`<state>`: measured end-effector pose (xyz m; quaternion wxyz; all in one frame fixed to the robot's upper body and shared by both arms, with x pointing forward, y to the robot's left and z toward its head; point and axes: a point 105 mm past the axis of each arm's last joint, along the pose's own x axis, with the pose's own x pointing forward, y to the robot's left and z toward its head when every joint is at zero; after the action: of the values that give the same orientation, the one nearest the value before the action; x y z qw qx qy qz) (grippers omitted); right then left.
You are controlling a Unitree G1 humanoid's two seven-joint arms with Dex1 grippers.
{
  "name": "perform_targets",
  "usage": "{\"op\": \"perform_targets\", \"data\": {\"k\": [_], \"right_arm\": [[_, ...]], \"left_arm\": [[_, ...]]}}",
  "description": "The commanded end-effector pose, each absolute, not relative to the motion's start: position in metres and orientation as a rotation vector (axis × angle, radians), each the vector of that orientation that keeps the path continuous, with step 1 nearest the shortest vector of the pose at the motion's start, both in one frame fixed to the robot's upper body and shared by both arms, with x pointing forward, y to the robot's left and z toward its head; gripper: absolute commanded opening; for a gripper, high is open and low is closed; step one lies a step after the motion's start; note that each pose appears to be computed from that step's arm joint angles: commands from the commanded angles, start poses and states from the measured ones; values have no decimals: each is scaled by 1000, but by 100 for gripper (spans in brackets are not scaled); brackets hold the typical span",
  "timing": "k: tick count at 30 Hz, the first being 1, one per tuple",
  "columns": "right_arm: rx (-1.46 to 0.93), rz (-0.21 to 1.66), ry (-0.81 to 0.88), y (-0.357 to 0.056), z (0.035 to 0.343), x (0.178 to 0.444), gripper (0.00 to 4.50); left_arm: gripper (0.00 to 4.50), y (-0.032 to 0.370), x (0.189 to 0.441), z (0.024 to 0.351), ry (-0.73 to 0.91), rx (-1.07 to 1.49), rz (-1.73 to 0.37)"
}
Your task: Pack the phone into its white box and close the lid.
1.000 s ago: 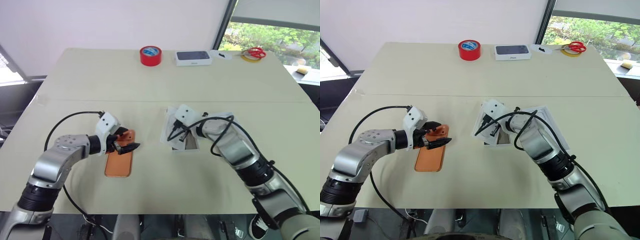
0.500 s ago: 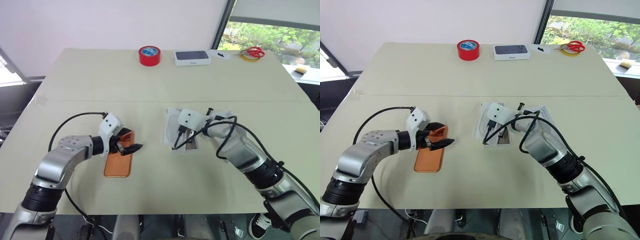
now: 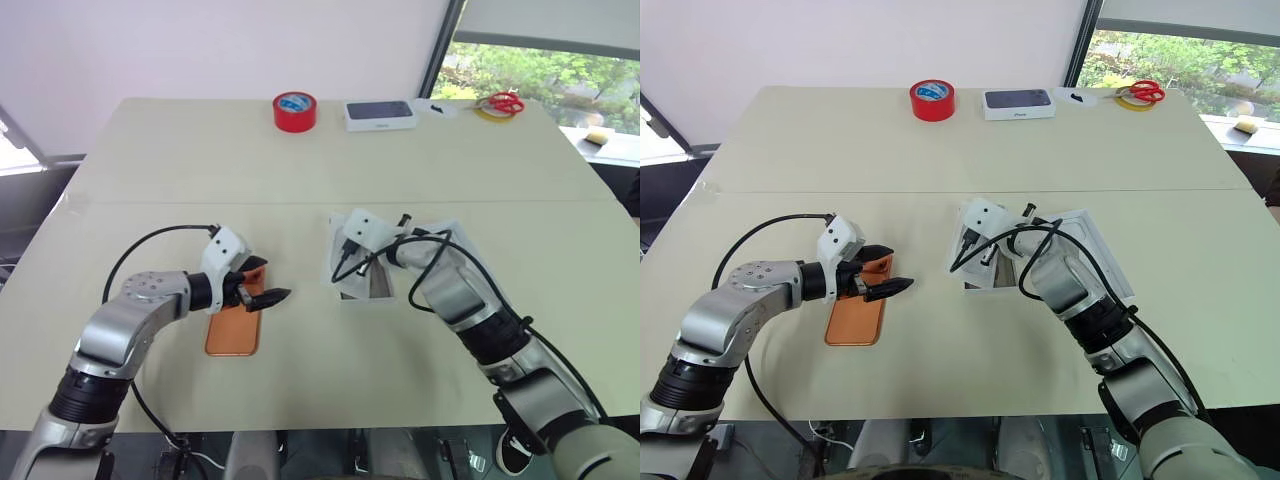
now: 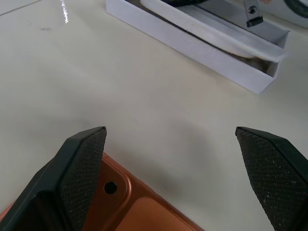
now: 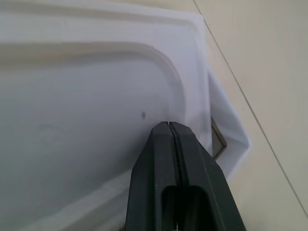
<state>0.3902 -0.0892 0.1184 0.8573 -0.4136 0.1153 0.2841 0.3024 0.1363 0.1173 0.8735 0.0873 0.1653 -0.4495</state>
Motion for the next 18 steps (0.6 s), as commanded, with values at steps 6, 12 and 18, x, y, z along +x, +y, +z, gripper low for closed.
{"op": "perform_targets", "data": {"k": [6,12,18], "right_arm": [[-907,630,98,-85,136,383,2],[-923,677,60,-91,152,362,2],[-868,680,110,-89,152,354,2]], "left_arm": [[450,129,297,126,304,208,-963],[450,130,297,126,308,209,-964],[450,130,300,126,305,210,-965]]}}
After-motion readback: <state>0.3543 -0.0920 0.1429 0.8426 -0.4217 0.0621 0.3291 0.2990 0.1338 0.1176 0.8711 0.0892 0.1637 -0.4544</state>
